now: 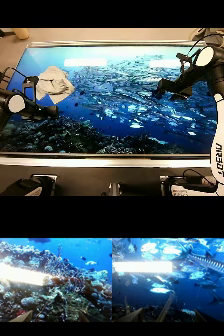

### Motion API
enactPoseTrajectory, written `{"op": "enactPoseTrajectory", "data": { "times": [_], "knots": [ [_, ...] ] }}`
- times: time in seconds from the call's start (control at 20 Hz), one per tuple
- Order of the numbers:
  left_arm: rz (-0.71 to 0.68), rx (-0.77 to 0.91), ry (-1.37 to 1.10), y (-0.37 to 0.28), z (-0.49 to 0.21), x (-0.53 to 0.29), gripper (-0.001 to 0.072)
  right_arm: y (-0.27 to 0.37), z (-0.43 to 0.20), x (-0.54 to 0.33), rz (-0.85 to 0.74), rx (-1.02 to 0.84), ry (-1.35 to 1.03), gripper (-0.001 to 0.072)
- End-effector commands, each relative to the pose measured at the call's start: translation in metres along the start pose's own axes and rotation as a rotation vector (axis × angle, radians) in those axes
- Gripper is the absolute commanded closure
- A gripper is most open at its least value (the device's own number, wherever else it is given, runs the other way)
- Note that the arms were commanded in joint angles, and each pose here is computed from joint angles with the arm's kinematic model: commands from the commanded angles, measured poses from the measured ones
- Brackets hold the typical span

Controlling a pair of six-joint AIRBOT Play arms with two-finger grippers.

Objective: Fold the shirts.

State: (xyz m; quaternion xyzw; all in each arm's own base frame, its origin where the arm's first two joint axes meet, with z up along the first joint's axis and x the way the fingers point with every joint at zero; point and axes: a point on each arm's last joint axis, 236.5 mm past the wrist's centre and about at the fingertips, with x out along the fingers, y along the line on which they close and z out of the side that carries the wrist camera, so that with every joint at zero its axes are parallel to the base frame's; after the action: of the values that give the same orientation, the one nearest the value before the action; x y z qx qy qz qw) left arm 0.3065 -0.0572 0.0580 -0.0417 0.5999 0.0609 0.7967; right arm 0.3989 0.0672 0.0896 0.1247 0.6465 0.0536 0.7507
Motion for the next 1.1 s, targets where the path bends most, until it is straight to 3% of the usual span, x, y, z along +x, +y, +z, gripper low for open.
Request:
{"op": "enactPoseTrajectory", "data": {
  "times": [0.0, 0.65, 1.0, 1.05],
  "knots": [
    [0.0, 0.0, -0.001, 0.0, 0.0, 0.0, 0.0039, 0.0, 0.0, 0.0, 0.0, 0.0, 0.0, 0.0041],
    [-0.004, 0.001, -0.007, -0.001, 0.002, 0.0, 0.0039, 0.001, 0.001, 0.0, 0.001, 0.0, -0.005, 0.0042],
    [-0.157, -0.005, -0.45, -0.036, 0.119, -0.004, 0.0039, 0.02, 0.035, -0.003, 0.084, 0.004, -0.146, 0.0039],
    [-0.141, -0.084, -0.443, -0.021, 0.139, 0.009, 0.0106, 0.022, 0.034, -0.003, 0.093, 0.003, -0.144, 0.0039]
  ]
}}
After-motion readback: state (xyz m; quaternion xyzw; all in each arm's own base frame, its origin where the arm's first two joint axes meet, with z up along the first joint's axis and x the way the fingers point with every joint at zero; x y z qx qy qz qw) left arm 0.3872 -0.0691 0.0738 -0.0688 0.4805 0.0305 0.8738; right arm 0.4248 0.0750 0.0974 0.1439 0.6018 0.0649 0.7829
